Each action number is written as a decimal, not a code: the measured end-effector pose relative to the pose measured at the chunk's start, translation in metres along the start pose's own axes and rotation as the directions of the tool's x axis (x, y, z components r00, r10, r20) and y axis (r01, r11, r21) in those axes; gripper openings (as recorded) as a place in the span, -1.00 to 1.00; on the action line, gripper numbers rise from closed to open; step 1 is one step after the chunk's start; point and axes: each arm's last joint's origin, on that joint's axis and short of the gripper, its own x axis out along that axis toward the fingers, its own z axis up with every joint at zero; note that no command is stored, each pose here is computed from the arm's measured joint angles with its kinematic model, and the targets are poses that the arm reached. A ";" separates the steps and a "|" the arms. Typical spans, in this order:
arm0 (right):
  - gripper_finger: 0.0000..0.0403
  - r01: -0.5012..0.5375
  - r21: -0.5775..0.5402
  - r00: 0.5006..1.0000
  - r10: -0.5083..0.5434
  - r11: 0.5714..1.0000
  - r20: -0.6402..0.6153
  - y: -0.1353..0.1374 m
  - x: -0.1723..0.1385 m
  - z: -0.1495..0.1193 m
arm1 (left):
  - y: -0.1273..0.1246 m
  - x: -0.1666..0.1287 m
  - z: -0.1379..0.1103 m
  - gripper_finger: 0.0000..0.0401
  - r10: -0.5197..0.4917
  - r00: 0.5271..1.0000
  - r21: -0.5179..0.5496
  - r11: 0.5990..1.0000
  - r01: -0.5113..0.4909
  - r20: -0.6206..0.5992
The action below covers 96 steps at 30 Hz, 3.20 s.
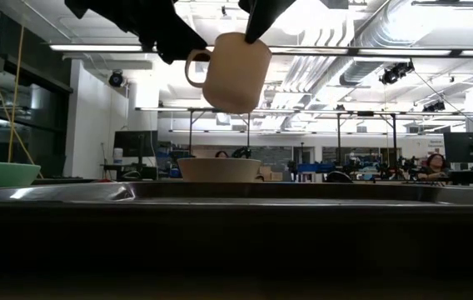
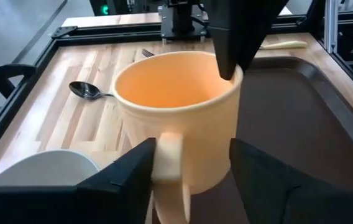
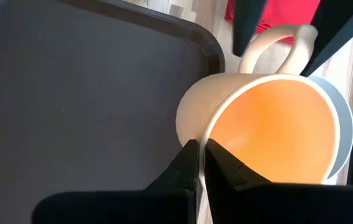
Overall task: Set up tray
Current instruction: Put the yellow cup on the top left of the brown serving tray
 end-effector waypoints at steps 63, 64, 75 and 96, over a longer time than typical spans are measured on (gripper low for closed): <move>-1.00 -0.044 0.036 0.999 0.044 0.998 0.008 0.001 0.000 0.000 | 0.002 0.000 -0.008 -0.64 -0.003 0.997 0.015 1.000 0.004 -0.072; -1.00 -0.041 0.035 0.999 0.041 0.999 0.006 0.001 0.000 0.000 | 0.002 0.000 -0.009 -0.65 -0.004 0.997 0.015 1.000 0.006 -0.082; -1.00 0.004 0.028 0.999 -0.002 1.000 -0.044 0.000 0.000 -0.004 | 0.000 -0.001 -0.017 -0.64 -0.029 0.987 0.007 0.999 0.031 -0.160; -1.00 0.017 0.131 0.995 -0.005 0.991 -0.096 -0.011 0.001 -0.011 | -0.004 0.006 -0.049 -0.60 -0.061 0.978 -0.026 0.998 0.057 -0.197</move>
